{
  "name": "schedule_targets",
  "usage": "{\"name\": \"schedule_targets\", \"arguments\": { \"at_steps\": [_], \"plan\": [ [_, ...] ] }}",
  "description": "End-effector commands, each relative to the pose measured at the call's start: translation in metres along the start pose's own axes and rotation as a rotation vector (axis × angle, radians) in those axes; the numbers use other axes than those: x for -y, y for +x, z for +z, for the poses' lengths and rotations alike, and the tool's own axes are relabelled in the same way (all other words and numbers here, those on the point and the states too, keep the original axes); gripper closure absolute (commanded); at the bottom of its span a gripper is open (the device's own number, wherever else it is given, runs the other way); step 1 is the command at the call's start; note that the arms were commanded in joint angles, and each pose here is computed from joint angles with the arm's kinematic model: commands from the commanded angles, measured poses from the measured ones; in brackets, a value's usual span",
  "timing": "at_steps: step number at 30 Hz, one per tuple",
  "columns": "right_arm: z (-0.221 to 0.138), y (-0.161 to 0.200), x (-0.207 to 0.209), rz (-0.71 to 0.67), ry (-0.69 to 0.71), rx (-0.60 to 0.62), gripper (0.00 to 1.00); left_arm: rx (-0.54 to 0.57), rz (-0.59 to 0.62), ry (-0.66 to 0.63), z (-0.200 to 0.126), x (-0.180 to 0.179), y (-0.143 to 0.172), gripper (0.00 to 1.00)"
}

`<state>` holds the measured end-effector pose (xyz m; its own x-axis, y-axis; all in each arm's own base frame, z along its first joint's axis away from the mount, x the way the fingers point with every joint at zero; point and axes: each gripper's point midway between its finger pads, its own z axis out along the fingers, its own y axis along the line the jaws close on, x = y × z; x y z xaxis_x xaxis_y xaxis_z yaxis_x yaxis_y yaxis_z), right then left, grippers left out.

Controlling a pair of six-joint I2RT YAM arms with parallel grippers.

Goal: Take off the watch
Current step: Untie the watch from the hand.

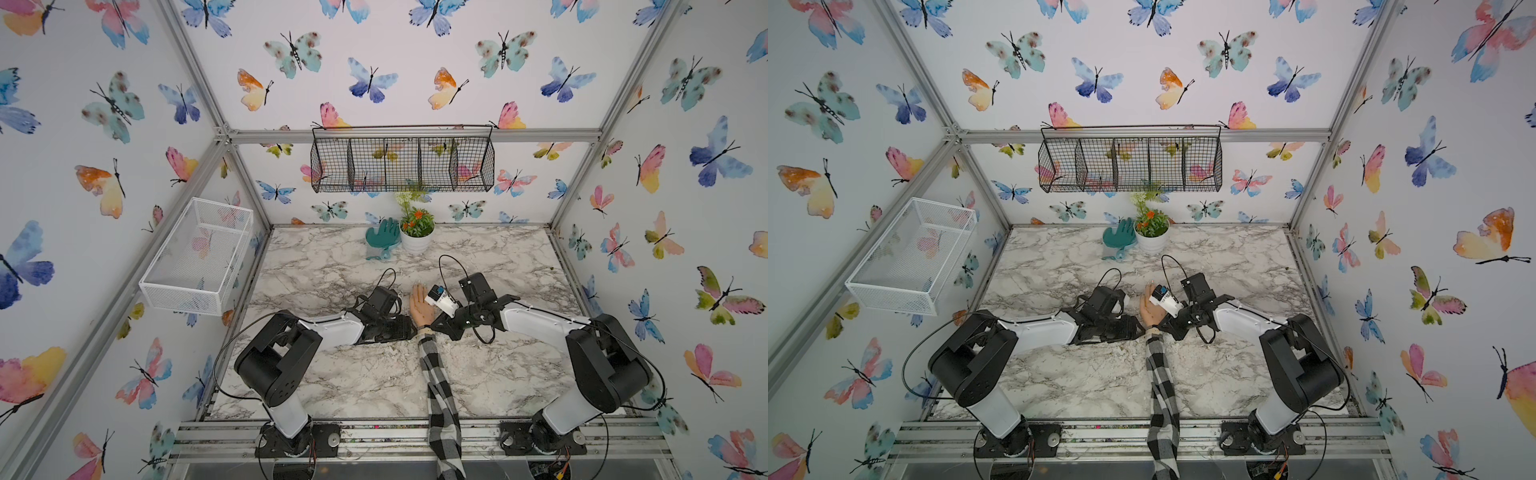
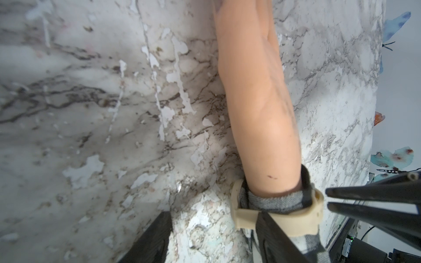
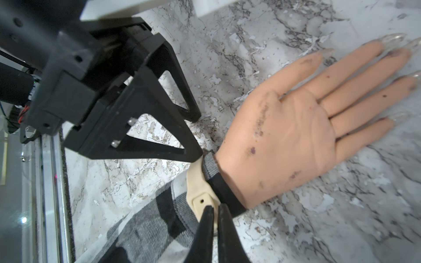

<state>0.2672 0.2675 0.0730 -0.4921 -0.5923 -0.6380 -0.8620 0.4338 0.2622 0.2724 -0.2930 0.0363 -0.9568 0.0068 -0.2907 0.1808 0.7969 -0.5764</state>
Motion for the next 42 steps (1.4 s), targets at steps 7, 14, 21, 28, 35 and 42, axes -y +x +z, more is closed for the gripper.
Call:
{"name": "schedule_targets", "arguments": {
  "at_steps": [7, 14, 21, 28, 35, 42],
  "plan": [
    [-0.025, -0.004, 0.030, 0.133, 0.235, 0.013, 0.76, -0.058, -0.029, -0.076, 0.009, -0.025, 0.017, 0.36],
    [-0.043, -0.017, -0.002, 0.160, 0.264, 0.161, 0.70, -0.056, -0.030, -0.067, 0.008, -0.023, 0.017, 0.36],
    [-0.034, -0.012, 0.010, 0.491, 0.288, 0.144, 0.74, -0.051, -0.029, -0.066, 0.008, -0.022, 0.015, 0.36],
    [-0.011, -0.016, -0.004, 0.728, 0.192, 0.114, 0.79, -0.049, -0.028, -0.066, 0.008, -0.021, 0.014, 0.36],
    [0.000, -0.007, -0.011, 0.743, 0.194, 0.041, 0.76, -0.052, -0.026, -0.063, 0.008, -0.020, 0.014, 0.36],
    [0.011, 0.003, -0.011, 0.749, 0.198, 0.002, 0.74, -0.052, -0.028, -0.059, 0.009, -0.020, 0.014, 0.37]
  ]
}}
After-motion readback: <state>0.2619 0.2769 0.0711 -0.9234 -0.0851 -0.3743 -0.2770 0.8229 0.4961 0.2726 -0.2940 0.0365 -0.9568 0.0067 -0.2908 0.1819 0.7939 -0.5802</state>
